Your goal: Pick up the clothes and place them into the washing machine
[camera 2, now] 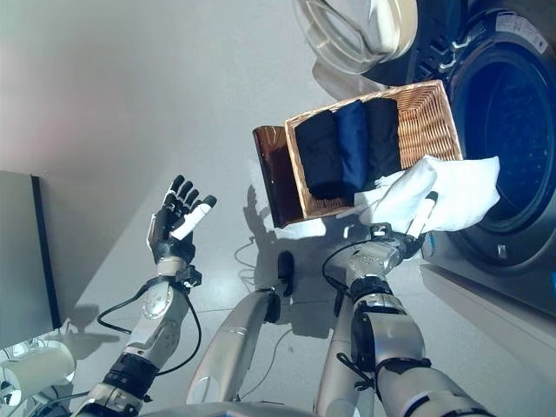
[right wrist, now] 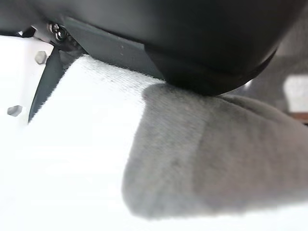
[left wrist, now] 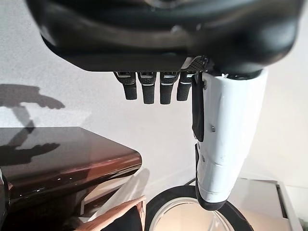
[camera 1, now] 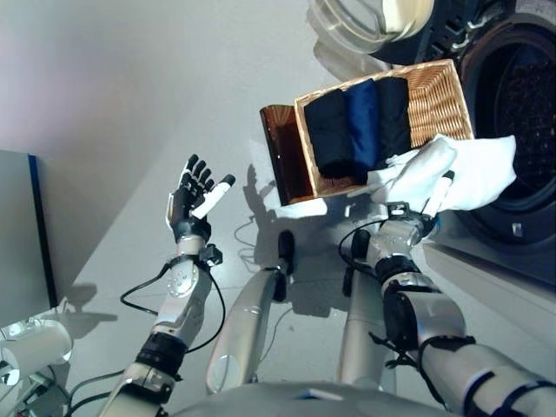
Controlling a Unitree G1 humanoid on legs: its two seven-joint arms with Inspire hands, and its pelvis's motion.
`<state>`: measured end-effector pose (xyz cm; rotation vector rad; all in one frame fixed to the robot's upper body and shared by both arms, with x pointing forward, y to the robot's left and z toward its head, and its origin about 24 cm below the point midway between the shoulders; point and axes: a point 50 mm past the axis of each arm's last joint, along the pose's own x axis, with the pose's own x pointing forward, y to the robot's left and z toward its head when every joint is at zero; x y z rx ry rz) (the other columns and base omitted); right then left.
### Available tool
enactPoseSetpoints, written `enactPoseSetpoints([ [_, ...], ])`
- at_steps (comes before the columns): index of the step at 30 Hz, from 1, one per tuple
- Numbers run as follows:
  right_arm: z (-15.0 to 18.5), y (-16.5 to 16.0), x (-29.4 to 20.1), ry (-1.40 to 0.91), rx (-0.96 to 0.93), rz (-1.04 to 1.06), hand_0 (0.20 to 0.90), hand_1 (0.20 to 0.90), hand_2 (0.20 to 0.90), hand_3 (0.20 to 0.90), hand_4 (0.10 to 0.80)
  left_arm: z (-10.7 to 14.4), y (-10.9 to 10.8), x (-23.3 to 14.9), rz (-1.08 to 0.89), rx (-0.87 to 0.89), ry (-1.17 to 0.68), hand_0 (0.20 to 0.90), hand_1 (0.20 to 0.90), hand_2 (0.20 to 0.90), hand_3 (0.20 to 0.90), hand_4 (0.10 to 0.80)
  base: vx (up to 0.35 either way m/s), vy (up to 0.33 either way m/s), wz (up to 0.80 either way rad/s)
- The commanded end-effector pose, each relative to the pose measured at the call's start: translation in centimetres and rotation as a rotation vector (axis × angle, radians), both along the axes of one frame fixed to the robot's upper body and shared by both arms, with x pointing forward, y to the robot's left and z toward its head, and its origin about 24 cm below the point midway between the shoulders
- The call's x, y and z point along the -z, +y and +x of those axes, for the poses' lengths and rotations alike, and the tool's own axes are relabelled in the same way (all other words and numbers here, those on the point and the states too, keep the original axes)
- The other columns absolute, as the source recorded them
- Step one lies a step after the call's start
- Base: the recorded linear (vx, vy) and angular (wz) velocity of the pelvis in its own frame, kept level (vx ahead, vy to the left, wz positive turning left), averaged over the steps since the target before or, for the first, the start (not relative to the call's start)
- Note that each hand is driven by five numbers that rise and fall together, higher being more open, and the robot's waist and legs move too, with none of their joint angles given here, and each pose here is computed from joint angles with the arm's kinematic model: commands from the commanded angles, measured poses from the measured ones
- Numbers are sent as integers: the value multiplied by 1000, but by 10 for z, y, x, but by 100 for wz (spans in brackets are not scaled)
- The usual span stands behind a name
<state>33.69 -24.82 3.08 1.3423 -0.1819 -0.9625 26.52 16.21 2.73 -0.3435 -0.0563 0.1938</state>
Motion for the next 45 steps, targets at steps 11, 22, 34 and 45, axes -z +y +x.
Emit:
enactPoseSetpoints([
  [11,-53,-150,-283,-409,593,-596,200,200,200,200,300,-18,62,-30,155,-155,-171,900,900,900,900,800,-1,14,4],
  [22,-40,-146,-289,-232,465,-810,900,900,900,900,800,-24,60,-20,92,-172,-132,900,900,900,900,800,23,44,-7],
  [34,-12,-139,-216,-92,320,-630,900,900,900,900,800,-27,51,-7,41,-131,-87,900,900,900,900,800,18,30,-4],
  [45,-13,-139,-239,-64,332,-703,900,900,900,900,800,-31,51,2,46,-123,-37,900,900,900,900,800,23,6,4],
])
